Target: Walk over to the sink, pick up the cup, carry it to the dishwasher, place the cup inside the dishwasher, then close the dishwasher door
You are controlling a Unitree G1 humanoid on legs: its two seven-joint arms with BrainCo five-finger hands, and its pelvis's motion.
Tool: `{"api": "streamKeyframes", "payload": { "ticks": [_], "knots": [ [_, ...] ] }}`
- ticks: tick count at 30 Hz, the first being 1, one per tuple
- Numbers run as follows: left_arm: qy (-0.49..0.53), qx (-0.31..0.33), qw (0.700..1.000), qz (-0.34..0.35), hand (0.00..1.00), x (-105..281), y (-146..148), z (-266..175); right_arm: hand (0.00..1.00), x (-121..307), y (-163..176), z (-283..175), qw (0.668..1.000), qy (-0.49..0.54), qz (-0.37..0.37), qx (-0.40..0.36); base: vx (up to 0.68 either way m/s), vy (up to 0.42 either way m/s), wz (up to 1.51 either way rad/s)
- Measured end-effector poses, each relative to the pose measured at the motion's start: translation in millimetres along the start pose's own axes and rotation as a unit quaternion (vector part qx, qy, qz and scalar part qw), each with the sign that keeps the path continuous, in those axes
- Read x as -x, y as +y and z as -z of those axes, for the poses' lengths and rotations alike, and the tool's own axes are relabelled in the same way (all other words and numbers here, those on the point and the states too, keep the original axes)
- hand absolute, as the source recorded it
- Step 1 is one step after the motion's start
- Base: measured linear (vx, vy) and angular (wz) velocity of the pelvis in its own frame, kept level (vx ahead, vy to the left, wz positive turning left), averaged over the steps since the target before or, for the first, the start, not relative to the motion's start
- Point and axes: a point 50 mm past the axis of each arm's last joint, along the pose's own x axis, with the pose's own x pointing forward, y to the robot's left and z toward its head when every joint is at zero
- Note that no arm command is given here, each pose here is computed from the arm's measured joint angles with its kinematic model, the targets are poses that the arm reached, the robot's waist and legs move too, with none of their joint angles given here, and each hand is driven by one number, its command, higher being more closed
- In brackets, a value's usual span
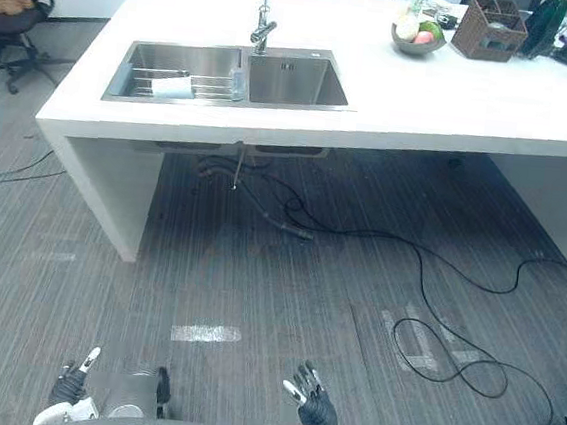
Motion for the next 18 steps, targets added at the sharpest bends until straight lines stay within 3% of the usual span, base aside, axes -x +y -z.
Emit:
{"api": "streamKeyframes", "payload": {
  "ticks": [2, 4, 7, 12, 14, 18],
  "knots": [
    [-0.06, -0.039, 0.997, -0.001, 0.0, 3.8, -10.2, -15.6, 0.0, 1.6, -4.6, -2.4, 1.0, -0.001, 0.003, 0.007, 0.48, 0.164, -0.08],
    [-0.162, -0.064, 0.984, -0.024, 0.0, 2.8, -21.1, -53.8, 0.0, -13.8, 12.5, -6.3, 0.999, 0.001, -0.03, 0.018, 0.55, 0.294, 0.24],
    [-0.266, -0.05, 0.962, -0.022, 0.0, 8.8, -38.5, -102.5, 0.0, -23.8, 24.6, -9.7, 0.998, 0.005, -0.047, 0.035, 0.45, 0.208, 0.34],
    [-0.453, -0.014, 0.89, -0.047, 0.0, 41.7, -32.7, -187.4, 0.0, -9.3, 16.6, 9.4, 0.999, 0.033, -0.005, 0.02, 0.44, 0.111, 0.04],
    [-0.529, -0.012, 0.847, -0.048, 0.0, 61.7, -36.7, -219.2, 0.0, 7.1, 11.7, 26.7, 0.999, 0.052, 0.016, 0.006, 0.46, 0.112, 0.0],
    [-0.608, -0.032, 0.792, -0.053, 0.0, 83.3, -52.4, -245.5, 0.0, 18.8, 0.9, 26.6, 0.999, 0.035, 0.039, 0.009, 0.47, 0.023, 0.12]
  ]
}}
